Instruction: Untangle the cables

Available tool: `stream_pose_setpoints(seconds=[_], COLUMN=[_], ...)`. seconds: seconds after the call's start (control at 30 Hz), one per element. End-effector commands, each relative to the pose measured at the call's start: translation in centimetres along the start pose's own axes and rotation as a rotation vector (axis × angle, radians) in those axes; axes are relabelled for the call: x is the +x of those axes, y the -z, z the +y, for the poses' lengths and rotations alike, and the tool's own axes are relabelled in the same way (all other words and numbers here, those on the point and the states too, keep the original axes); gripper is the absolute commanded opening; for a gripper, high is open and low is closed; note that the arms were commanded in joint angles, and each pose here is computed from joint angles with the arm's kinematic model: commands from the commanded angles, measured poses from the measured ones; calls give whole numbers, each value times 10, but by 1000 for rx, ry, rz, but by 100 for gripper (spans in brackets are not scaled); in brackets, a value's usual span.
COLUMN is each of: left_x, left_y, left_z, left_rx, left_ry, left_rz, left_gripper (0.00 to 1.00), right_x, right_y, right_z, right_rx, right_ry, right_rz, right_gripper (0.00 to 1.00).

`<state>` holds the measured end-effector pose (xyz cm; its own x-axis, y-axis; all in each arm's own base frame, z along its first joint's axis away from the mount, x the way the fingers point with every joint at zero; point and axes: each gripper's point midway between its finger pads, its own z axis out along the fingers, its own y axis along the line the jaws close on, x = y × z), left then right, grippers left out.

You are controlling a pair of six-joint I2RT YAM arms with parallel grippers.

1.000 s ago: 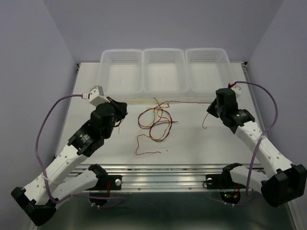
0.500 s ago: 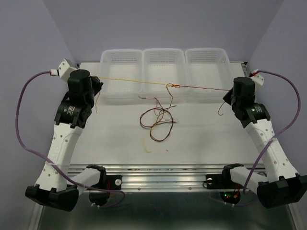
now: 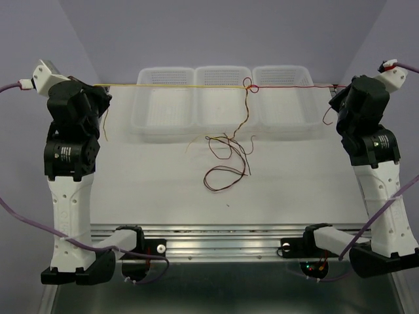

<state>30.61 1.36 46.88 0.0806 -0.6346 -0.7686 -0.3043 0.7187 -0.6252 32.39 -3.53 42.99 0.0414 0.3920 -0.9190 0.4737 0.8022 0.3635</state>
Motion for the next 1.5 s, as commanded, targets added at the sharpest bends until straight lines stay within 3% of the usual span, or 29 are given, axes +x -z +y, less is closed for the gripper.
stream_pose_setpoints(seconds=[0.0, 0.13, 0.27, 0.47, 0.5, 0.7, 0.8, 0.83, 0.9, 0.93, 0.97, 1.13, 1.33, 1.47], left_x=[-36, -49, -39, 34, 47, 116, 162, 173, 199, 214, 221, 256, 269, 299], left_y=[-10, -9, -6, -11, -10, 7, 11, 12, 21, 23, 26, 51, 68, 77], left_z=[23, 40, 27, 21, 24, 36, 51, 55, 49, 54, 52, 21, -23, -51], left_rx=[-112, -152, -34, 173, 202, 289, 287, 280, 324, 321, 333, 491, 608, 736], left_ry=[-35, -37, -47, -64, -67, -99, -107, -93, -93, -92, -98, -126, -221, -322], left_rz=[-95, -113, -86, 122, 142, 303, 405, 428, 494, 530, 547, 642, 635, 668], left_gripper=[0, 0, 0, 0, 0, 1, 22, 41, 65, 93, 99, 99, 99, 99], right_x=[-57, -69, -54, 35, 55, 113, 114, 109, 106, 101, 99, 95, 73, 51], right_y=[5, 10, 16, 38, 62, 110, 128, 132, 139, 143, 144, 148, 161, 178], right_z=[-36, -36, -22, 65, 91, 126, 134, 137, 140, 141, 142, 146, 156, 162], right_rx=[214, 213, 83, -512, -718, -1129, -1252, -1288, -1328, -1354, -1364, -1406, -1494, -1566], right_ry=[49, 62, 68, 122, 122, 54, 32, 29, 25, 28, 30, 25, 28, 20], right_rz=[-160, -181, -128, 200, 296, 546, 578, 561, 561, 554, 547, 539, 510, 480], right_gripper=[1, 1, 1, 1, 1, 1, 1, 1, 1, 1, 1, 1, 1, 1])
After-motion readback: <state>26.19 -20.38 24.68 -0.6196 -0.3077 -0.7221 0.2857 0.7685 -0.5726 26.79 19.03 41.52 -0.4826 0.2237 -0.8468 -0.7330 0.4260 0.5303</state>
